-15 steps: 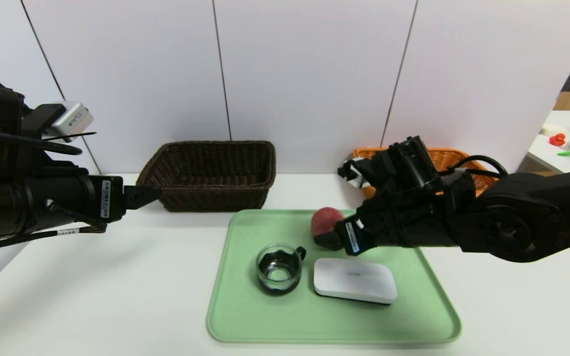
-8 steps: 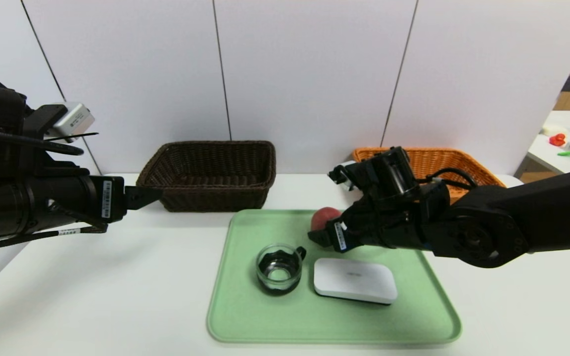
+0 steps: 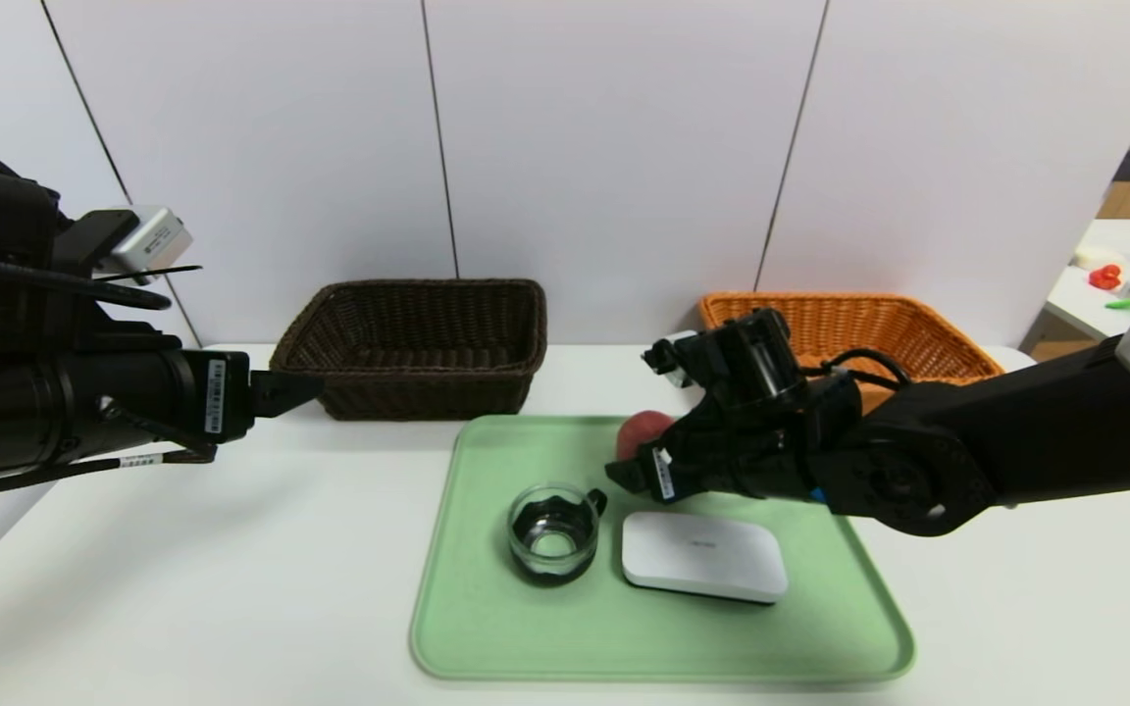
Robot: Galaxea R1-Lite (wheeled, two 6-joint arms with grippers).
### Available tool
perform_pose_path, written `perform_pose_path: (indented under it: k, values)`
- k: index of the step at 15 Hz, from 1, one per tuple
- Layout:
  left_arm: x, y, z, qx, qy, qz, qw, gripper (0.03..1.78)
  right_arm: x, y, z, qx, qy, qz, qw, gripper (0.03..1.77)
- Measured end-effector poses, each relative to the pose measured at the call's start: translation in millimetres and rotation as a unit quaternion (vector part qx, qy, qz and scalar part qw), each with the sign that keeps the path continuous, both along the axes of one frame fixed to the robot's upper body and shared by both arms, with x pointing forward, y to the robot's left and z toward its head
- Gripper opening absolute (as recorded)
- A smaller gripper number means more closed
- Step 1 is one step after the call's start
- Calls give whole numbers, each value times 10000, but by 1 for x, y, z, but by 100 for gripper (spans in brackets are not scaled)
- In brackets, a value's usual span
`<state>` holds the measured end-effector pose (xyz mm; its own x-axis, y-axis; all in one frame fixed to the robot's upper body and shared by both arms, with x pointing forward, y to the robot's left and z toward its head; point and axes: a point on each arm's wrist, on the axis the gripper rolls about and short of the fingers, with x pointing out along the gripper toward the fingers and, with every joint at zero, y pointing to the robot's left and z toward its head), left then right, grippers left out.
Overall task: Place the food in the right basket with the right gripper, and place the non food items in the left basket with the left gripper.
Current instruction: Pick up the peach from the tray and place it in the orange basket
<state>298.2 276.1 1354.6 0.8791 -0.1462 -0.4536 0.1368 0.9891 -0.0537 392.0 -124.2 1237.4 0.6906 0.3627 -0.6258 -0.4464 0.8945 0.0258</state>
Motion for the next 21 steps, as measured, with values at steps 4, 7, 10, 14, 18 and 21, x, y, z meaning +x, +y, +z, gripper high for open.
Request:
perform_pose_path:
  k: [4,7,10,14,18,21]
  values:
    - [0,0,-1,4,16,-6,10000,169,5,2,-3,56,-96,-26,9999,142]
    - [-1,0,-4,18,63,-5,10000,169,6,2,-5,72,-108,-44,9999,115]
    - [-2,0,-6,28,93,-9,10000,169,7,1,-6,73,-98,-36,9999,112]
    - [-3,-2,-7,34,114,-55,9999,169,5,1,-2,106,-120,-22,9999,111]
    - [-4,-3,-9,39,146,-87,9998,169,-6,2,20,322,-344,134,9988,110]
    - [-5,-3,-9,37,134,-92,9999,169,-21,5,42,549,-577,339,9962,110]
